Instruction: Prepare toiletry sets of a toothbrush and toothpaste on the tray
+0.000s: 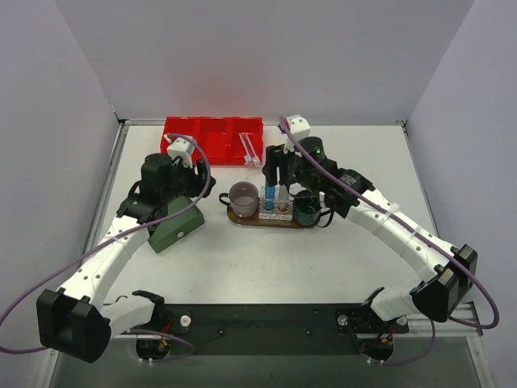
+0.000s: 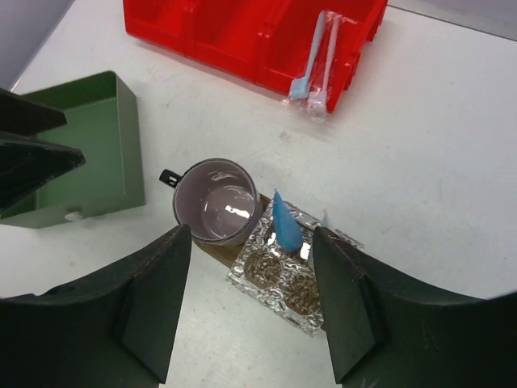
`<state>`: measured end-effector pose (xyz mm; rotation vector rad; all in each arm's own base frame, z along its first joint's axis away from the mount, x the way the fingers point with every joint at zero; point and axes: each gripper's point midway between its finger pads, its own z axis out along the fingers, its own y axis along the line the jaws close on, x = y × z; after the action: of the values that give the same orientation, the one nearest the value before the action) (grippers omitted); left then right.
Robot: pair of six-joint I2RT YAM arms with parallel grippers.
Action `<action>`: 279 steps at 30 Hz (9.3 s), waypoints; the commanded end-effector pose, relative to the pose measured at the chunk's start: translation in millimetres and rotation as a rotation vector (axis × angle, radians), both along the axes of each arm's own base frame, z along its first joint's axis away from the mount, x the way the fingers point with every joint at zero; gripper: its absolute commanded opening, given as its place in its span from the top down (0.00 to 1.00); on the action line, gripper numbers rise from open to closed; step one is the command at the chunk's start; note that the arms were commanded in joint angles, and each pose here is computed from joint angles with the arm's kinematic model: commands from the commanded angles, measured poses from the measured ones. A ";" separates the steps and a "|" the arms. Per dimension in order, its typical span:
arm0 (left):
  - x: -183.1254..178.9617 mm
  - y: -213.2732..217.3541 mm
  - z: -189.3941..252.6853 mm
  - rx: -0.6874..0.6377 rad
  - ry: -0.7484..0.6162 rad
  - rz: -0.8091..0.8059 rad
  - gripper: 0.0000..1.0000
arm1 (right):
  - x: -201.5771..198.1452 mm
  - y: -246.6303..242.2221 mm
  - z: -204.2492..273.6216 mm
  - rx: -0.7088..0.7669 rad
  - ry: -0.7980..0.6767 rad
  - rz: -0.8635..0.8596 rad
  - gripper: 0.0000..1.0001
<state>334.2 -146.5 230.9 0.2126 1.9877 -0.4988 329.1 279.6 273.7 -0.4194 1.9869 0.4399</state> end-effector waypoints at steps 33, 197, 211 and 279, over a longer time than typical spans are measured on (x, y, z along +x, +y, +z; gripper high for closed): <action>201.9 -116.5 -88.2 0.015 0.248 0.239 0.48 | -49.7 -130.8 14.1 0.142 -0.047 -0.211 0.42; -9.2 -105.5 104.4 -0.749 0.002 -0.096 0.32 | -53.8 44.0 2.5 0.064 0.118 0.224 1.00; -4.1 -104.6 80.1 -0.754 0.084 -0.046 0.79 | -63.3 45.9 -1.9 0.021 0.124 0.271 1.00; -6.7 -68.0 73.0 -0.811 0.114 -0.011 0.44 | -97.7 32.0 -22.9 0.031 0.126 0.251 1.00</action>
<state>328.7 -207.6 274.9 -0.5580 1.7372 -1.3468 227.5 322.0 210.9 -0.6998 2.1133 0.6716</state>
